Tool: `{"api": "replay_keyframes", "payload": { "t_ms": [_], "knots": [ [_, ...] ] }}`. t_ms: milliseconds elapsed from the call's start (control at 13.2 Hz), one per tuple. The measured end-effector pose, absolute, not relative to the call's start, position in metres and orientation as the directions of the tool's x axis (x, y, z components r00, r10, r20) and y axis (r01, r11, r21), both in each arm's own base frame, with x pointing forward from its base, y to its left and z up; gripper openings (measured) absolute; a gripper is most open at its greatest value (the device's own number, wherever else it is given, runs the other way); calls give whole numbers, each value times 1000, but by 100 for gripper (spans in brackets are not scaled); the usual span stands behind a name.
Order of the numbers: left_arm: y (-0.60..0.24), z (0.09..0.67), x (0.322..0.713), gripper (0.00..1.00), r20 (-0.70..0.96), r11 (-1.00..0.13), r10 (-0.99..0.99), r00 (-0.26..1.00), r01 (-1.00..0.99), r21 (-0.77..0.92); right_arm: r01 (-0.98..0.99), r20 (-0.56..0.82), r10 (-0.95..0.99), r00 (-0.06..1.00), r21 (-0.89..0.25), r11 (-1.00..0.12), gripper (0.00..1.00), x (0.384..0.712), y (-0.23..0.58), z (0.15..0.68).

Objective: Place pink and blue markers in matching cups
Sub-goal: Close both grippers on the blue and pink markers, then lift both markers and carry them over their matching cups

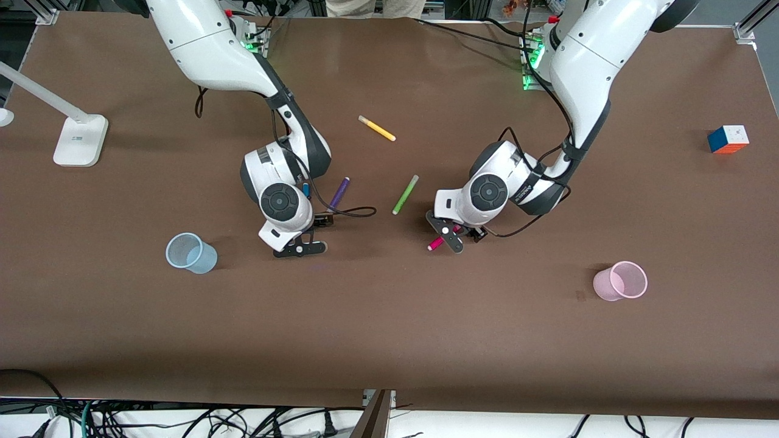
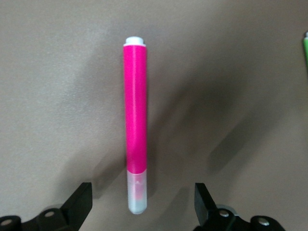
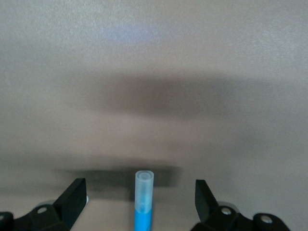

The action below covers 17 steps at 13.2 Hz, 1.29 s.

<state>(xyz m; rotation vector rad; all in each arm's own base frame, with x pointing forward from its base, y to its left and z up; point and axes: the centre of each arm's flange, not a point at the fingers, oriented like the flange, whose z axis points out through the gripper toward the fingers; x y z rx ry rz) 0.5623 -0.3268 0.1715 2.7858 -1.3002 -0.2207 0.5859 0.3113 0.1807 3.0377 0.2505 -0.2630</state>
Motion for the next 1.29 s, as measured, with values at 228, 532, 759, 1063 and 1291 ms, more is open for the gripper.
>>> {"api": "replay_keyframes", "payload": {
  "t_ms": [228,532,759,1063,1291],
  "knots": [
    [-329,167,560,78,-109,-642,-767,632,-759,113,223,-183,209,961,59,-973,100,588,303,181],
    [-330,170,562,35,-105,-638,-770,629,-763,106,258,-192,244,951,52,-965,99,589,292,181],
    [-332,171,560,21,-106,-633,-774,624,-767,105,263,-201,249,947,48,-964,75,585,288,181],
    [-326,172,566,21,-104,-640,-769,631,-763,95,261,-204,248,947,42,-964,73,584,290,180],
    [-314,175,575,21,-115,-654,-756,645,-751,89,263,-203,250,947,40,-964,73,583,292,180]
  ]
}}
